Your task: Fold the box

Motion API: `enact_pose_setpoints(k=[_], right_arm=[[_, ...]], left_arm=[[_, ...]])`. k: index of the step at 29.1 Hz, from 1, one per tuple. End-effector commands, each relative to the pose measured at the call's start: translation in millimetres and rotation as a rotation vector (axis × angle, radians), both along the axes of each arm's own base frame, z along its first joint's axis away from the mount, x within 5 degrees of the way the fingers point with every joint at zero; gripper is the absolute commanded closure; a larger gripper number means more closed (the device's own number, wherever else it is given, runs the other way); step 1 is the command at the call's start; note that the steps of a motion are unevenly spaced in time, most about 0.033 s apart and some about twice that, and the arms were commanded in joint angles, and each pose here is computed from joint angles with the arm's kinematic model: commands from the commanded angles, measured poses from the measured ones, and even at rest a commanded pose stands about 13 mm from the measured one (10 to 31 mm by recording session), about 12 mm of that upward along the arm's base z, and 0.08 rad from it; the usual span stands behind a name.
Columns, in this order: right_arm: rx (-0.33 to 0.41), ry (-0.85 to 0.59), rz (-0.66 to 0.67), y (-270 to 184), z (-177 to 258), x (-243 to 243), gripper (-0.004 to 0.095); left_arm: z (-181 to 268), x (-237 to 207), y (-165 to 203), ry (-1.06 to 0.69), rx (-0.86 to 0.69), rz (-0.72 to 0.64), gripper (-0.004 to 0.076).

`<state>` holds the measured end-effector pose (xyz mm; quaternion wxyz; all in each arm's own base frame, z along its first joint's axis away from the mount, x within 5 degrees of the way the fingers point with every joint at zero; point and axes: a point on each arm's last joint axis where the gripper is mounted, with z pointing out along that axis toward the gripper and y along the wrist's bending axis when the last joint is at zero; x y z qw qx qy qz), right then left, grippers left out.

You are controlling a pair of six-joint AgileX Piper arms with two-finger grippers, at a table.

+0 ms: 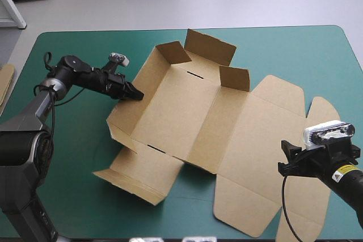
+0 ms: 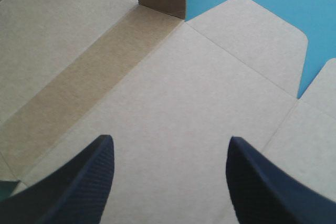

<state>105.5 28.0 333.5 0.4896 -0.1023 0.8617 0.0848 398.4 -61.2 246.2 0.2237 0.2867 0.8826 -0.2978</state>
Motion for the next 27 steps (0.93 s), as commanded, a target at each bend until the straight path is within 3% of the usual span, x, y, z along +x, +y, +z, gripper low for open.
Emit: enact_pose_setpoints(k=[1,4,9,15,22,27], right_arm=[[0.019,-0.076,-0.004,0.5,14.5,2.6,0.0331],[0.017,-0.064,-0.002,0.5,13.5,2.0,0.0331],[0.015,-0.056,-0.001,0.5,12.9,1.7,0.0331],[0.015,-0.056,-0.001,0.5,12.9,1.7,0.0331],[0.016,-0.073,-0.004,0.3,14.2,2.5,0.0331],[0.035,-0.113,-0.034,-1.3,17.8,4.6,0.0331]], left_arm=[[54.5,8.6,3.0,-0.187,0.084,-0.066,0.0732],[80.8,21.8,5.0,-0.318,0.174,-0.100,0.0732],[120.0,35.1,-19.7,-0.703,0.416,-0.401,0.0732],[147.2,36.3,-63.6,-0.956,0.519,-0.452,0.0732],[155.5,14.0,-114.4,-1.010,0.652,-0.564,0.0733],[176.6,-16.3,-136.9,-0.996,0.654,-0.520,0.0733]])
